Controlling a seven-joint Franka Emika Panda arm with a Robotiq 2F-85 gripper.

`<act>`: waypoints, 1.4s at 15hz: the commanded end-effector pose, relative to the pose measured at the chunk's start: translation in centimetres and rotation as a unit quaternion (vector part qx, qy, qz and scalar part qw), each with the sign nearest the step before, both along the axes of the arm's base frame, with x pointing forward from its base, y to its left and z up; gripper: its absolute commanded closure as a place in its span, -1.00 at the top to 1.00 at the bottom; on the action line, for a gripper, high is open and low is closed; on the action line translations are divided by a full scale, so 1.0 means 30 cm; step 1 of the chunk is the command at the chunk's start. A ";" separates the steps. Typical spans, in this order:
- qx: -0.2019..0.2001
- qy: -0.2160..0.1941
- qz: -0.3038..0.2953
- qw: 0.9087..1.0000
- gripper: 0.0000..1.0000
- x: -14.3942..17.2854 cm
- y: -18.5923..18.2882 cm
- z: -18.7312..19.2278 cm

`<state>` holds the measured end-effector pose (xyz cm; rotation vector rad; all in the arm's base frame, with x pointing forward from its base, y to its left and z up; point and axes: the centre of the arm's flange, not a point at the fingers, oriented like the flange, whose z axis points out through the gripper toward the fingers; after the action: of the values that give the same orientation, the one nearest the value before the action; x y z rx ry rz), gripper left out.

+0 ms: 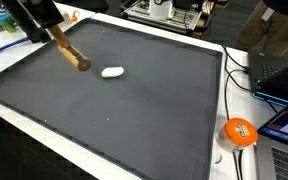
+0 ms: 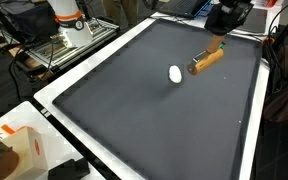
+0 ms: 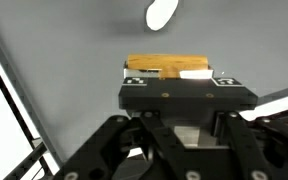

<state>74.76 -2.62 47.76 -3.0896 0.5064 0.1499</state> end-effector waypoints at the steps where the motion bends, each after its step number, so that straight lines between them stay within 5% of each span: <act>1: 0.016 0.011 -0.013 1.000 -0.56 -0.246 -0.033 -0.050; 4: 0.027 0.044 -0.003 0.999 -0.56 -0.258 -0.034 -0.058; 5: 0.007 0.022 -0.008 1.000 -0.06 -0.024 -0.045 -0.004; 12: 0.012 0.038 -0.005 0.999 -0.06 -0.041 -0.037 -0.008; 13: 0.012 0.038 -0.005 0.999 -0.56 -0.041 -0.037 -0.008; 21: 0.040 0.022 -0.039 0.998 -0.56 -0.189 -0.049 0.013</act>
<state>73.41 -4.23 48.20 -3.0445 0.5592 0.2538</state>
